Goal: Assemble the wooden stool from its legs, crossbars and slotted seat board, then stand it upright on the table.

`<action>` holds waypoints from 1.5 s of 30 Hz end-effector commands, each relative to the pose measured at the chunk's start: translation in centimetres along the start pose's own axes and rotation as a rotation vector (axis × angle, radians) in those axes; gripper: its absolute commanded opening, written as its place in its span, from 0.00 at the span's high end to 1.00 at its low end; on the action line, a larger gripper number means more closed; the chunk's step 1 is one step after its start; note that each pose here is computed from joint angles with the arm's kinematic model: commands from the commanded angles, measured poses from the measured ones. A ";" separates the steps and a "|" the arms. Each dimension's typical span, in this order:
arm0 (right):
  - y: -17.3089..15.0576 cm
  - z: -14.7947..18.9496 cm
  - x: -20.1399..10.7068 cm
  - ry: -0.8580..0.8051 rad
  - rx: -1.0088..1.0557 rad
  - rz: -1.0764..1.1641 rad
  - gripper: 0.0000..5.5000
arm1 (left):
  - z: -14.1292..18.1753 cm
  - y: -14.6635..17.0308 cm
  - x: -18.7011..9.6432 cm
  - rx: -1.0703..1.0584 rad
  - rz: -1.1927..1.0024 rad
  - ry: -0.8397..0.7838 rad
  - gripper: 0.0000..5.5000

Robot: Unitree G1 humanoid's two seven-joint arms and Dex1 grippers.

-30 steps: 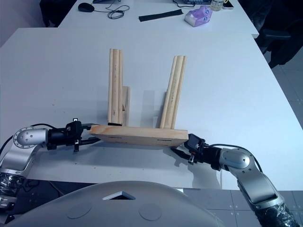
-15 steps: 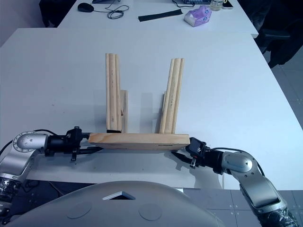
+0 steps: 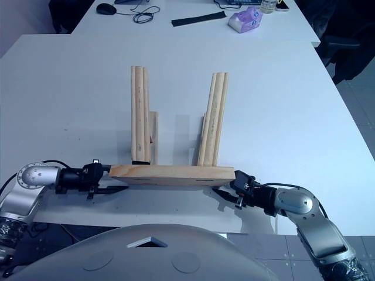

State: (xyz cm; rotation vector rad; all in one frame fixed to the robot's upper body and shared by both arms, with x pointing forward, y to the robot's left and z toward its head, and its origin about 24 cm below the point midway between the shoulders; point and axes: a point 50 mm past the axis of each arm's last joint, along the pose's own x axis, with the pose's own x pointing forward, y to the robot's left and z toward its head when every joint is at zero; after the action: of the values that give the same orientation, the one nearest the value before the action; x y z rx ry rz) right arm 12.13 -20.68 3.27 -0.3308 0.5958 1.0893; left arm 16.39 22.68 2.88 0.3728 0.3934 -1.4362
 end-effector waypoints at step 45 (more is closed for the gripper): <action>1.6 14.6 -10.7 -0.179 0.266 0.428 0.72 | 14.5 -3.5 -6.3 -0.392 -0.167 -0.239 0.77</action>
State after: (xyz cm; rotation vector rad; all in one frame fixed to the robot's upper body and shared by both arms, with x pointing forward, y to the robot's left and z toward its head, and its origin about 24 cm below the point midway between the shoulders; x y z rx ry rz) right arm 11.70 -22.04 16.91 0.0341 0.7486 1.2125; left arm 13.37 22.75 14.48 -0.0990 0.5676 -1.3961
